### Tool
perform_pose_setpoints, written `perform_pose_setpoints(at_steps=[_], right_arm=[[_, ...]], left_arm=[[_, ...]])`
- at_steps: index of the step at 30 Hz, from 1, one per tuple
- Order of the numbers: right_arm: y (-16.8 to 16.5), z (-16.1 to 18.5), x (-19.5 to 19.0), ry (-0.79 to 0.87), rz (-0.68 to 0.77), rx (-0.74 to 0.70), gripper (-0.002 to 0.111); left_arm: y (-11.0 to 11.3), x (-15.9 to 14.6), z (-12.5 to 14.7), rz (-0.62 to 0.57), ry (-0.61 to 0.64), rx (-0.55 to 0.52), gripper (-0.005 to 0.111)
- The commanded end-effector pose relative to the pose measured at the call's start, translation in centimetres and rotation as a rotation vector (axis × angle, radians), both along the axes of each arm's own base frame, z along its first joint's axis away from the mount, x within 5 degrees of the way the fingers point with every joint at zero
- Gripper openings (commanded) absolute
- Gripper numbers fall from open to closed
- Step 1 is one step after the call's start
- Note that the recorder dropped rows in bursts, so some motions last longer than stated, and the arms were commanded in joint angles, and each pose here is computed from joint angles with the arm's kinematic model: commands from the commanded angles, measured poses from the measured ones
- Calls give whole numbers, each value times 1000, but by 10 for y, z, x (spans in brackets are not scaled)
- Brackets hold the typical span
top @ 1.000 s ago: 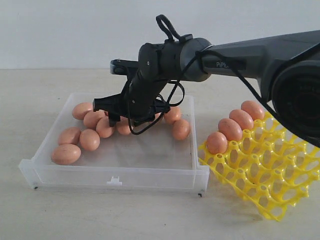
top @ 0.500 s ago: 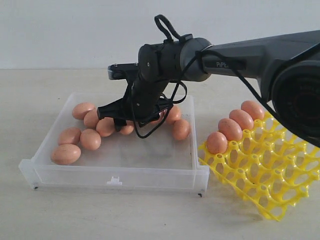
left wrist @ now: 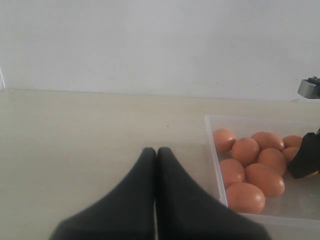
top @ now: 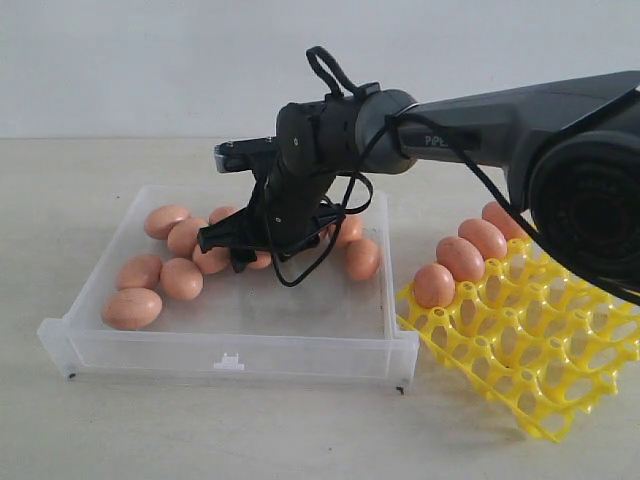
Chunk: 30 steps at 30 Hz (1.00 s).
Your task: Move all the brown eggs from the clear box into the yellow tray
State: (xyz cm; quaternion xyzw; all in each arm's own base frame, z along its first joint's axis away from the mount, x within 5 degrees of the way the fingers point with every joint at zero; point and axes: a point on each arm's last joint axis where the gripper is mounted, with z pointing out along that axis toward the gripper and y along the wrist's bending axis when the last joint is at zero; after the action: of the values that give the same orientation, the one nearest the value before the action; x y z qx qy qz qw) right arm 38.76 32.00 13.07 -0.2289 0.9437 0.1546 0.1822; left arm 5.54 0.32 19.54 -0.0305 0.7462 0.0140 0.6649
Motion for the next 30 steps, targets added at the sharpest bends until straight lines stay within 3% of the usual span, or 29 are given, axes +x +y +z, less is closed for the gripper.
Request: perform_pose_setpoints(at_steps=[1,9,15,23,30], right_arm=[[1,1,1,-16,9,6,58],[2,2,3,-64,67,-1,58],[-1,-2,-5,-40,245,-96,58],[6,-3,-21,96,225,-68,58],[19,8,-21,54,213,-19,58]], left_arm=[[0,0,-1,1,0,4,-4],[0,0,-1,1,0,4,-4],[0,0,-1,1,0,4,-4],[0,0,-1,1,0,4,-4],[0,0,-1,1,0,4,-4]])
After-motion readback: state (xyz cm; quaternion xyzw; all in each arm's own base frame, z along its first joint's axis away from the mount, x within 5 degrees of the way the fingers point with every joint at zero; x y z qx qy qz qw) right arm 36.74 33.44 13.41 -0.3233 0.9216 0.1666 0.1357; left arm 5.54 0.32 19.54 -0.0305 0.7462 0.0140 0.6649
